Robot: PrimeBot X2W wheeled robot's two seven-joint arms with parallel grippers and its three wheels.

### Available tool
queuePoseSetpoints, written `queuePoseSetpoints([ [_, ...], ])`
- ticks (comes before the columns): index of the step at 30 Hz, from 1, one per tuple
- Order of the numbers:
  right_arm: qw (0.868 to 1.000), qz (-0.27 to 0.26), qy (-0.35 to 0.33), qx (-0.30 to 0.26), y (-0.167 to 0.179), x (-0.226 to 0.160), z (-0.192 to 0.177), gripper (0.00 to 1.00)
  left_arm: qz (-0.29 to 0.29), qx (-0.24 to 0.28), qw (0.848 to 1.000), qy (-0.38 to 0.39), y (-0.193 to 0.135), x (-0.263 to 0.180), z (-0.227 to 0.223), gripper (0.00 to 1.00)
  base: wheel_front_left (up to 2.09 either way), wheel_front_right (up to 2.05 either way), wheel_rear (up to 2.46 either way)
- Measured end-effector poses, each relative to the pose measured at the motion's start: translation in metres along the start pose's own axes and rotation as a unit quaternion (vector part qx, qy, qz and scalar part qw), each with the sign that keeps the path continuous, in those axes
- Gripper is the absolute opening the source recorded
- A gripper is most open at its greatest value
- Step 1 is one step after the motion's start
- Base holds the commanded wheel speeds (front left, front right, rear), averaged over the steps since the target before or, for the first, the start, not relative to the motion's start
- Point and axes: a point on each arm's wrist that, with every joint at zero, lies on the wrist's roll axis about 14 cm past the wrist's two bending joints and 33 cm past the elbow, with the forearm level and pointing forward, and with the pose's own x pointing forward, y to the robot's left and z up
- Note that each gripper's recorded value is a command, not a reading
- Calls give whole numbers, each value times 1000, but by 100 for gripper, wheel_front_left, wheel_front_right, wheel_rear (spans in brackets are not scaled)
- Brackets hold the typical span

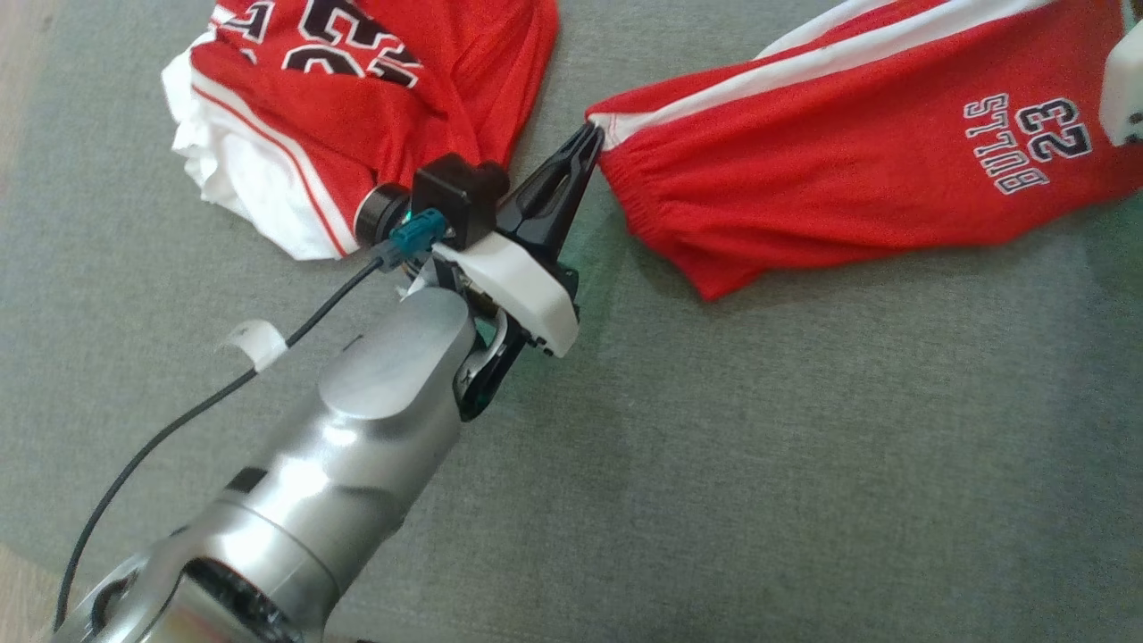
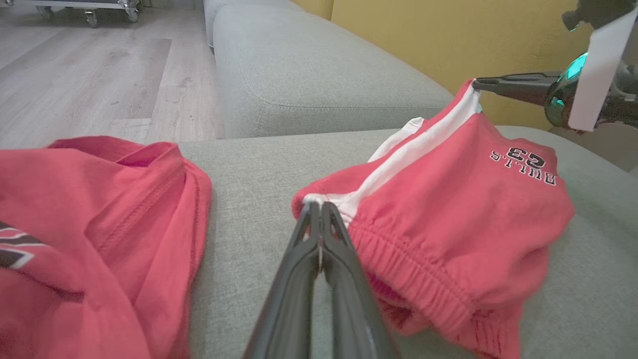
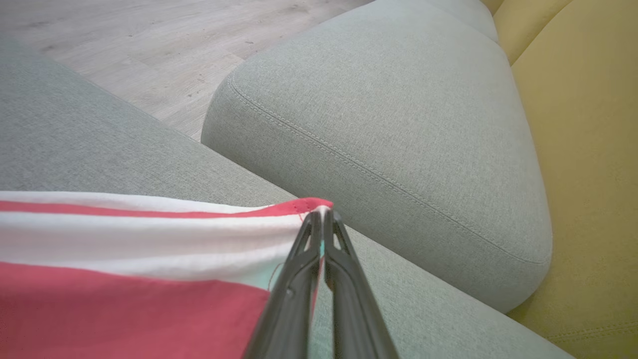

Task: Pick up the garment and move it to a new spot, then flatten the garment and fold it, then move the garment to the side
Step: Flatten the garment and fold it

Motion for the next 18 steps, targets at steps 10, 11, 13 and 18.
queuePoseSetpoints([
  [10, 998, -28, -51, 34, -18, 3, 24, 100, 19, 7, 1000, -5, 13, -3, 4, 100, 0, 0, 0],
  [11, 997, -33, -59, 38, -22, 0, 28, 100, 20, 7, 1000, -8, 12, -3, 7, 100, 0, 0, 0],
  [13, 995, -44, -77, 47, -29, -8, 37, 100, 26, 3, 999, -23, 13, -4, 18, 100, 0, 0, 0],
  [18, 986, -62, -131, 80, -40, -35, 68, 100, 48, -14, 994, -102, 15, -12, 68, 100, 0, 0, 0],
])
